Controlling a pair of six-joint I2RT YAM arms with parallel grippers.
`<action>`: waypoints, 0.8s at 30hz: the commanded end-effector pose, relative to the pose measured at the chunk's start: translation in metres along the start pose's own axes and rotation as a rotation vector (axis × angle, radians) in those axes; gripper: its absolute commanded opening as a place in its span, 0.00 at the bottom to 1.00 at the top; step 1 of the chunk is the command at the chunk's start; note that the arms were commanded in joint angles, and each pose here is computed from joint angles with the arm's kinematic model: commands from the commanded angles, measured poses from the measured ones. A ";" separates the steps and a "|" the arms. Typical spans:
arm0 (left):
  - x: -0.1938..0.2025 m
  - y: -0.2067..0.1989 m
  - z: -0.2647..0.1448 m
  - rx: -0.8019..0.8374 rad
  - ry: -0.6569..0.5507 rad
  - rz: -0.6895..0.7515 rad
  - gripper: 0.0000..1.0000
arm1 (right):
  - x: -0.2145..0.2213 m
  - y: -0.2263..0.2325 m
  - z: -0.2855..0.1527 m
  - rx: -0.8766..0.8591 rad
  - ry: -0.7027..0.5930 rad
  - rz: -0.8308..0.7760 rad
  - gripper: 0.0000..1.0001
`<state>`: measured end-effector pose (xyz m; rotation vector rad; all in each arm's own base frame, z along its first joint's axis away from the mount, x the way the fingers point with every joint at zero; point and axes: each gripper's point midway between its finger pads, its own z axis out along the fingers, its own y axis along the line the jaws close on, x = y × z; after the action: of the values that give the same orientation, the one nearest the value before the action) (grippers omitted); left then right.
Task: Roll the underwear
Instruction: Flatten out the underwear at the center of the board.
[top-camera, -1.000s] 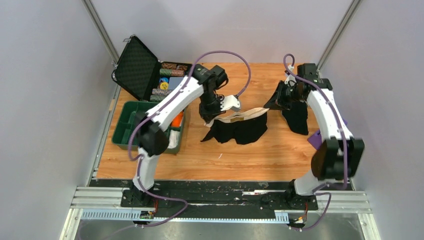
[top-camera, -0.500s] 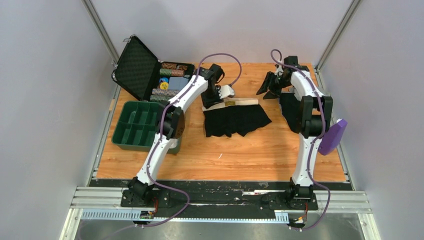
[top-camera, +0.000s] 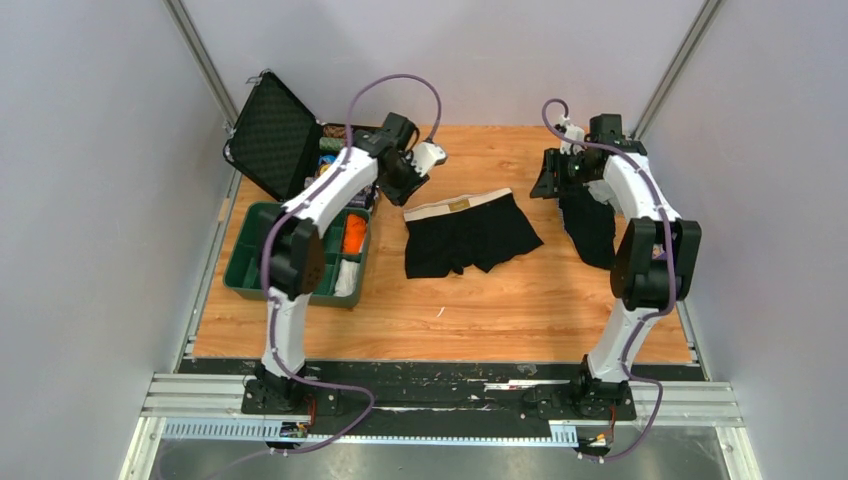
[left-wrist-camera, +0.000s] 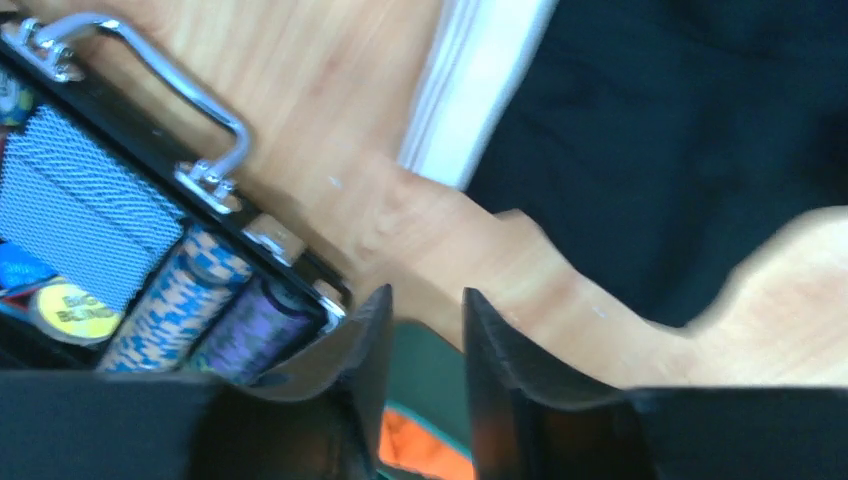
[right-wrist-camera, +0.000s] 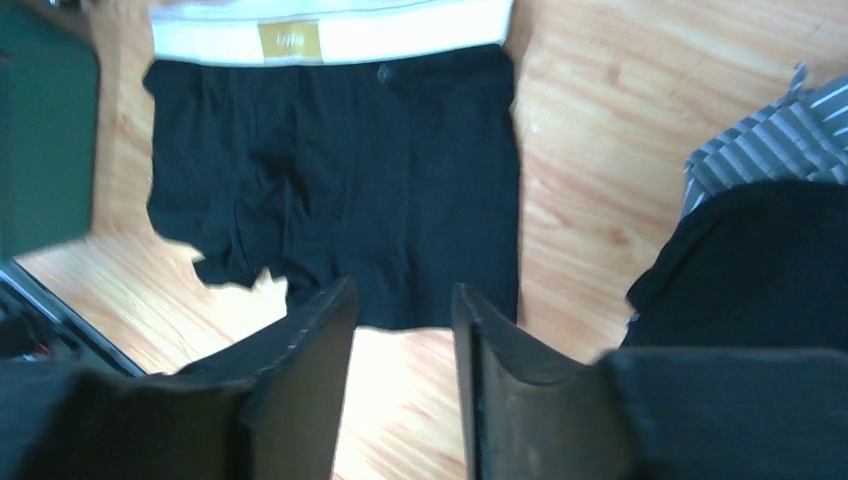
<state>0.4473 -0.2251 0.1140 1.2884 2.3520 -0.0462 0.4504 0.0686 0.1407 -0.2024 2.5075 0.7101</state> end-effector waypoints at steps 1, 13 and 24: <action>-0.016 -0.072 -0.066 0.306 -0.241 -0.086 0.28 | 0.033 0.008 0.002 -0.046 0.030 -0.291 0.37; 0.057 -0.146 0.001 0.579 -0.015 -0.274 0.03 | 0.060 0.007 0.048 0.020 0.136 -0.263 0.27; 0.097 -0.160 0.034 0.486 0.151 -0.282 0.04 | 0.107 -0.049 0.060 0.243 0.252 -0.266 0.17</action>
<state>0.2885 -0.2513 0.0208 1.2035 2.7238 -0.7580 0.3988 0.0773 0.0314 -0.5391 2.6970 0.4310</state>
